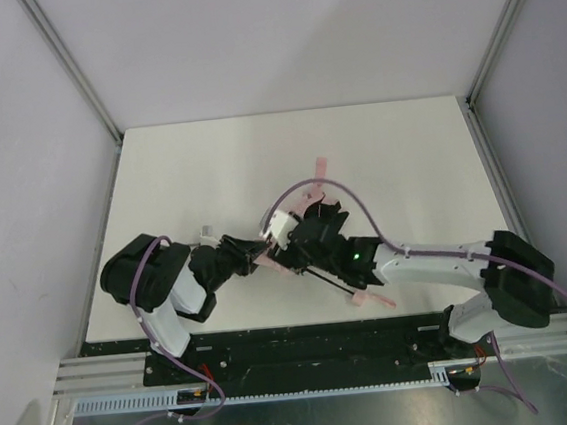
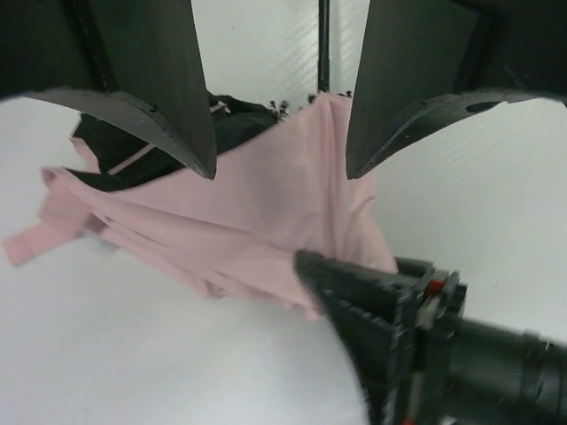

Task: Put away the umbrella

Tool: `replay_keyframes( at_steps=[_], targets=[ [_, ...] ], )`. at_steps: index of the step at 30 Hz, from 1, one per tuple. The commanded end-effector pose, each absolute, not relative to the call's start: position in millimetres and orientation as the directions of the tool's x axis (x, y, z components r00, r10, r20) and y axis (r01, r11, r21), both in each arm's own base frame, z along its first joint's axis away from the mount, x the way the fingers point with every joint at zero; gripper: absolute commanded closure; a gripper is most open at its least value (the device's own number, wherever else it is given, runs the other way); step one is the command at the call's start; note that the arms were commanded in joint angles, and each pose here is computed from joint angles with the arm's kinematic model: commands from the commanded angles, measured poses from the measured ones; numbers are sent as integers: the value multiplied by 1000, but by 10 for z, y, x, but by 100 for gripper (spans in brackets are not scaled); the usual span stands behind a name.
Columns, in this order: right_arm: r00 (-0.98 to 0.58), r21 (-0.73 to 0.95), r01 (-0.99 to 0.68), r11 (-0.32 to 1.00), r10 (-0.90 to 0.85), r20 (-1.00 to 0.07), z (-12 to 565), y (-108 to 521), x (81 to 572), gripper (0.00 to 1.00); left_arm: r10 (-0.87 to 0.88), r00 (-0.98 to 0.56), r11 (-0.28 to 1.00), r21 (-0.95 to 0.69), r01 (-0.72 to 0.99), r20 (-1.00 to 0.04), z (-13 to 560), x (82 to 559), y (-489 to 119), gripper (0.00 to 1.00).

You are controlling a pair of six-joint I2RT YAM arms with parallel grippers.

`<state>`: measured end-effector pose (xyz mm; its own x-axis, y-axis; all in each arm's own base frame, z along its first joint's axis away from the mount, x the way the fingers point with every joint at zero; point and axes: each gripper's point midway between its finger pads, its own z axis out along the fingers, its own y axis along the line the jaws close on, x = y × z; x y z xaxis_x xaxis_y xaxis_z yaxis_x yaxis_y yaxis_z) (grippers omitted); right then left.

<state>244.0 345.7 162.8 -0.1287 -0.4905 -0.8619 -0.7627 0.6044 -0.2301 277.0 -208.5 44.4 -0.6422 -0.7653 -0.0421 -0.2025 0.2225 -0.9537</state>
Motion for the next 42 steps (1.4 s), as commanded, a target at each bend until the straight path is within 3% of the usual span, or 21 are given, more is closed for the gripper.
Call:
replay_keyframes(
  at_steps=[1,9,21,23,27,30,33,38,42],
  targets=[
    [54,-393,-789,472,-584,-810,1359,3763,2342,35,-770,-638,211,-943,-256,0,482,2778,-2081,100],
    [126,-495,-760,422,-651,-748,967,3970,2455,32,-762,-643,266,-865,-426,82,266,2706,-2085,100],
    [-9,-610,-615,499,-778,-628,290,3651,2955,34,-741,-666,397,-741,-541,89,236,2692,-1984,100],
    [-35,-635,-581,509,-795,-605,221,3554,3033,44,-736,-672,413,-734,-539,80,258,2700,-1959,100],
    [-41,-632,-627,456,-829,-558,-12,3531,2954,84,-723,-689,442,-735,-515,47,316,2754,-1940,100],
    [-96,-548,-695,465,-816,-570,-167,3572,2876,94,-732,-681,463,-739,-489,-8,354,2845,-1880,100],
    [-210,-379,-764,521,-758,-618,-276,3634,2765,99,-735,-675,485,-744,-458,-64,403,2934,-1838,88],
    [-328,-183,-814,552,-695,-640,-389,3723,2556,100,-747,-642,506,-773,-384,-170,582,3121,-1750,47],
    [-405,-48,-828,559,-655,-637,-473,3769,2444,100,-763,-576,525,-802,-286,-293,900,3294,-1596,26]
  ],
)
